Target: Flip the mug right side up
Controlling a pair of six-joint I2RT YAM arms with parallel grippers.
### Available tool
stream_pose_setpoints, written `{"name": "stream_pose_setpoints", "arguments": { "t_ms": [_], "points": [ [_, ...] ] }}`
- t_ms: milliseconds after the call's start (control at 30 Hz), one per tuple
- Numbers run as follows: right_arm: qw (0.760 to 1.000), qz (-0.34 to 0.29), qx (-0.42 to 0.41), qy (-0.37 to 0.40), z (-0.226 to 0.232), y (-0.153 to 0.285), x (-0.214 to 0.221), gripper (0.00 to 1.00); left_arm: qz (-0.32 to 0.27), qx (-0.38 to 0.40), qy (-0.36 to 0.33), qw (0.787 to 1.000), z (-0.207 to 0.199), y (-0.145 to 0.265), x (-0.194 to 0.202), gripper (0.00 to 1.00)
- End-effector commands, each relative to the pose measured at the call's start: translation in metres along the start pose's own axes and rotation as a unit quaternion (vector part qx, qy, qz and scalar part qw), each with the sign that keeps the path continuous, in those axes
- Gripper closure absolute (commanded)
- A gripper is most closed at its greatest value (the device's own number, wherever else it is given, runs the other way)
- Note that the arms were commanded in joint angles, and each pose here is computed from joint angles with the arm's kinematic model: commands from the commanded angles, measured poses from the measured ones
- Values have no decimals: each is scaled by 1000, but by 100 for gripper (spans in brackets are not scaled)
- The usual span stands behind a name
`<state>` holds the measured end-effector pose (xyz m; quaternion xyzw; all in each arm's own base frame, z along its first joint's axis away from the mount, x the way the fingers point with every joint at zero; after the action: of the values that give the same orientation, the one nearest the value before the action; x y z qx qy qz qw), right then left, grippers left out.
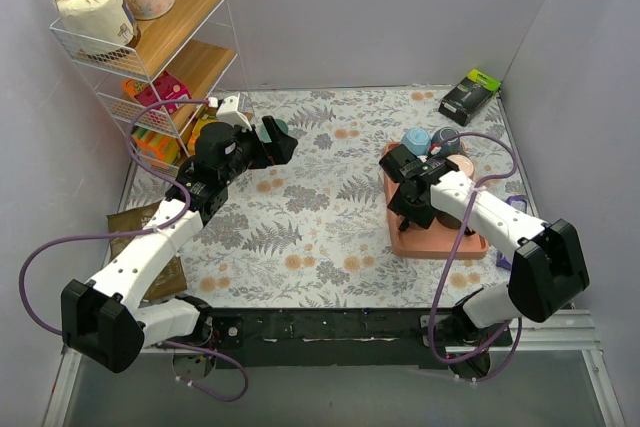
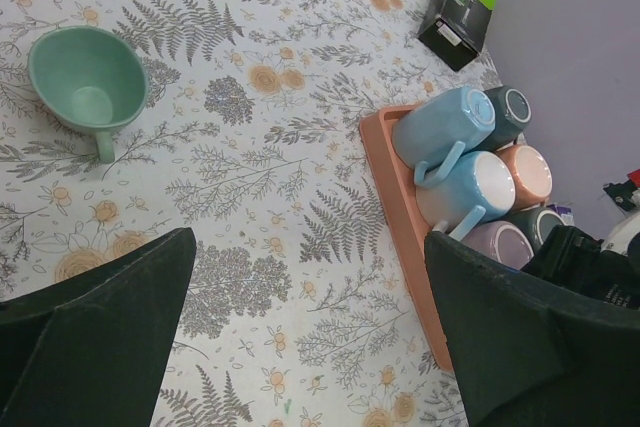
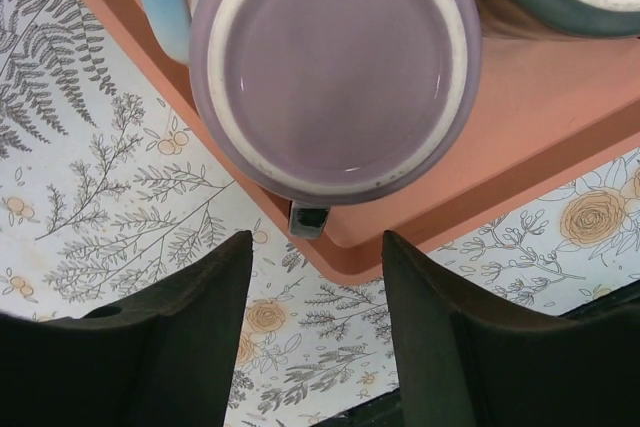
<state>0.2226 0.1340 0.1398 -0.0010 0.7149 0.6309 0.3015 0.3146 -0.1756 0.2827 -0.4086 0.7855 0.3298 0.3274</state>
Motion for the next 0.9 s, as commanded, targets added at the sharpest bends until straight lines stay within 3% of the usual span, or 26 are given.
{"name": "stream_pose_setpoints", "arguments": {
  "t_ms": [0,100,533,767,867],
  "points": [
    [999,-22,26,-39,0,-10,-4,42,-5,20,1,1000,-10,9,-5,2],
    [998,-30,19,-49,2,-14,-5,48,-8,21,-2,1000,-11,9,-7,2],
    [997,-30,45,-53,-1,-32,-3,57,-7,18,0,1000,-9,7,-6,2],
    [997,-30,30,-57,0,-29,-5,95,-1,21,-1,1000,-10,5,-4,2],
    [998,-34,15,-58,1,-21,-9,99,0,24,0,1000,-11,5,-3,2]
  ]
}}
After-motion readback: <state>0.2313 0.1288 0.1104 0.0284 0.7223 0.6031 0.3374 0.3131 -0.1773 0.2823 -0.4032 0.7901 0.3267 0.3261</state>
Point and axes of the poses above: each gripper's point midway between its finger pads, its own y axis back along the fingers, its own z axis along the line the jaws close on, x = y × z, the point moved 4 cm from there along y, back along the fingers, and after that the axes turned 6 degrees about y, right-handed, at the moved point
